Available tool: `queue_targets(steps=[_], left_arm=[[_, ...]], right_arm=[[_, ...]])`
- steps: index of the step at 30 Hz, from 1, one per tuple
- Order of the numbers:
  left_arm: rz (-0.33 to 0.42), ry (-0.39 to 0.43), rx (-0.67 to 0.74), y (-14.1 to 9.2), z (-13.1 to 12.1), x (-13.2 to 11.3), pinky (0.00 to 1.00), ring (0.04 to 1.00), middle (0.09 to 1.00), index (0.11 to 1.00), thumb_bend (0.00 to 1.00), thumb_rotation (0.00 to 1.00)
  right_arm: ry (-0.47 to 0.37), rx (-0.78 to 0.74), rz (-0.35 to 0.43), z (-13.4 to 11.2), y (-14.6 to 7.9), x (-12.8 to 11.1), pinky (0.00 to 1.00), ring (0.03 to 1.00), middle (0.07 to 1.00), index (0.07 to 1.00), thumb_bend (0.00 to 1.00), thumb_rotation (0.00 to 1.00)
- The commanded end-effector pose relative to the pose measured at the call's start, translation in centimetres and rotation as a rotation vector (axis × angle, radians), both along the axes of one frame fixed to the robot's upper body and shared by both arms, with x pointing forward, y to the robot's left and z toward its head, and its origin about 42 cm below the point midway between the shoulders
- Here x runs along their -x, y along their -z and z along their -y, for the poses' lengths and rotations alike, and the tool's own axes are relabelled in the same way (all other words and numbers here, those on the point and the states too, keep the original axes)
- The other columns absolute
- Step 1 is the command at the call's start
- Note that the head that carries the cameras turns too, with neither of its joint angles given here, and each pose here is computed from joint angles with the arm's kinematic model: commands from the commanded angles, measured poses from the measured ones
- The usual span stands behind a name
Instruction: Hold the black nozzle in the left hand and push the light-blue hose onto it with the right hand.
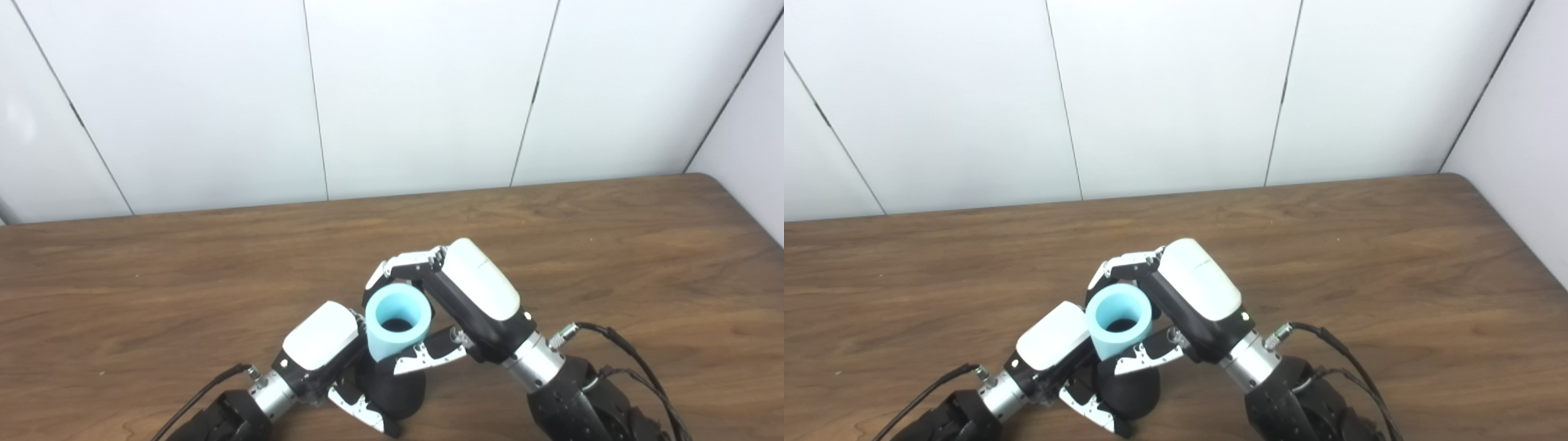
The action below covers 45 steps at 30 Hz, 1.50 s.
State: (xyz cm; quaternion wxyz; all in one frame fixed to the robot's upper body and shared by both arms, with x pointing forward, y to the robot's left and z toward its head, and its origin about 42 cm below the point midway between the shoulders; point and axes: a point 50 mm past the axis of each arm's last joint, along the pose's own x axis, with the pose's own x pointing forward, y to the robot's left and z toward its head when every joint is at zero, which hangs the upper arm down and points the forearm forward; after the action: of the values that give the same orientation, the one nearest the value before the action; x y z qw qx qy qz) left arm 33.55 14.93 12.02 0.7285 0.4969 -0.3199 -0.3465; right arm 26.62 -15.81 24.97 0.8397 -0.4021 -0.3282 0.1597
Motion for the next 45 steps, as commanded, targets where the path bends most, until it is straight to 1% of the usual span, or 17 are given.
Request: queue_targets(steps=[1, 5, 8, 11, 15, 22, 23, 31, 33, 34, 35, 36, 37, 38, 40, 43, 45], left_arm=[[-0.062, 0.031, -0.062, 2.21, 0.02, 1.63, 0.09, 0.147, 0.209, 0.482, 0.52, 0.04], [-0.065, 0.030, -0.064, 2.16, 0.02, 1.63, 0.09, 0.147, 0.209, 0.483, 0.52, 0.04], [-0.065, 0.031, -0.067, 2.07, 0.03, 1.67, 0.10, 0.150, 0.214, 0.483, 0.52, 0.04], [-0.059, 0.033, -0.068, 1.92, 0.04, 1.73, 0.10, 0.153, 0.219, 0.483, 0.52, 0.04], [-0.056, 0.031, -0.063, 1.95, -0.02, 1.79, 0.10, 0.152, 0.218, 0.483, 0.52, 0.04], [-0.061, 0.029, -0.067, 1.98, -0.03, 1.81, 0.09, 0.147, 0.208, 0.483, 0.52, 0.04], [-0.064, 0.028, -0.070, 1.95, -0.04, 1.82, 0.09, 0.146, 0.207, 0.483, 0.52, 0.04], [-0.061, 0.028, -0.071, 1.94, -0.10, 1.77, 0.10, 0.150, 0.214, 0.483, 0.52, 0.04], [-0.059, 0.028, -0.074, 1.98, -0.13, 1.70, 0.10, 0.159, 0.229, 0.483, 0.52, 0.04], [-0.057, 0.028, -0.076, 2.00, -0.15, 1.68, 0.11, 0.164, 0.235, 0.483, 0.52, 0.04], [-0.055, 0.028, -0.077, 2.02, -0.17, 1.67, 0.11, 0.165, 0.237, 0.483, 0.52, 0.04], [-0.053, 0.029, -0.077, 2.03, -0.18, 1.67, 0.10, 0.160, 0.230, 0.483, 0.52, 0.04], [-0.051, 0.030, -0.077, 2.05, -0.18, 1.67, 0.10, 0.156, 0.224, 0.483, 0.52, 0.04], [-0.050, 0.030, -0.077, 2.05, -0.18, 1.68, 0.10, 0.154, 0.221, 0.483, 0.52, 0.04], [-0.050, 0.030, -0.075, 2.08, -0.19, 1.68, 0.10, 0.162, 0.237, 0.483, 0.52, 0.04], [-0.053, 0.031, -0.079, 2.11, -0.22, 1.66, 0.12, 0.183, 0.265, 0.483, 0.52, 0.04], [-0.055, 0.030, -0.073, 2.14, -0.23, 1.64, 0.11, 0.180, 0.259, 0.483, 0.52, 0.04]], right_arm=[[-0.003, 0.003, 0.043, -0.05, -0.68, -0.15, 0.25, 0.368, 0.497, 0.470, 0.53, 0.00], [0.002, 0.006, 0.052, -0.04, -0.58, -0.32, 0.23, 0.353, 0.493, 0.475, 0.53, 0.00], [0.006, 0.005, 0.050, -0.01, -0.53, -0.37, 0.26, 0.377, 0.489, 0.479, 0.53, 0.00], [0.013, 0.010, 0.047, -0.05, -0.54, -0.38, 0.26, 0.381, 0.487, 0.482, 0.53, 0.00], [0.022, 0.020, 0.035, -0.13, -0.58, -0.40, 0.25, 0.364, 0.476, 0.496, 0.53, 0.00], [0.029, 0.028, 0.000, -0.07, -0.64, -0.66, 0.24, 0.360, 0.477, 0.494, 0.53, 0.00], [0.030, 0.026, -0.001, -0.06, -0.63, -0.65, 0.25, 0.371, 0.480, 0.490, 0.53, 0.00], [0.029, 0.016, 0.015, -0.01, -0.56, -0.46, 0.24, 0.363, 0.484, 0.486, 0.53, 0.00], [0.029, 0.014, 0.017, -0.01, -0.59, -0.44, 0.27, 0.391, 0.486, 0.483, 0.53, 0.00], [0.032, 0.015, 0.013, -0.02, -0.61, -0.43, 0.32, 0.430, 0.485, 0.485, 0.53, 0.00], [0.035, 0.017, 0.009, -0.01, -0.65, -0.41, 0.35, 0.449, 0.485, 0.486, 0.53, 0.00], [0.039, 0.019, 0.003, 0.00, -0.68, -0.38, 0.37, 0.469, 0.505, 0.486, 0.52, 0.07], [0.041, 0.019, -0.003, 0.01, -0.71, -0.35, 0.40, 0.494, 0.529, 0.517, 0.81, 0.17], [0.042, 0.017, -0.010, 0.03, -0.73, -0.33, 0.42, 0.507, 0.542, 0.532, 0.90, 0.22], [0.041, 0.013, -0.020, 0.04, -0.79, -0.27, 0.44, 0.533, 0.576, 0.568, 0.98, 0.32], [0.046, 0.016, -0.018, 0.05, -0.87, -0.24, 0.45, 0.547, 0.597, 0.589, 1.00, 0.40], [0.049, 0.014, -0.017, 0.06, -0.90, -0.25, 0.45, 0.553, 0.604, 0.595, 1.00, 0.43]])
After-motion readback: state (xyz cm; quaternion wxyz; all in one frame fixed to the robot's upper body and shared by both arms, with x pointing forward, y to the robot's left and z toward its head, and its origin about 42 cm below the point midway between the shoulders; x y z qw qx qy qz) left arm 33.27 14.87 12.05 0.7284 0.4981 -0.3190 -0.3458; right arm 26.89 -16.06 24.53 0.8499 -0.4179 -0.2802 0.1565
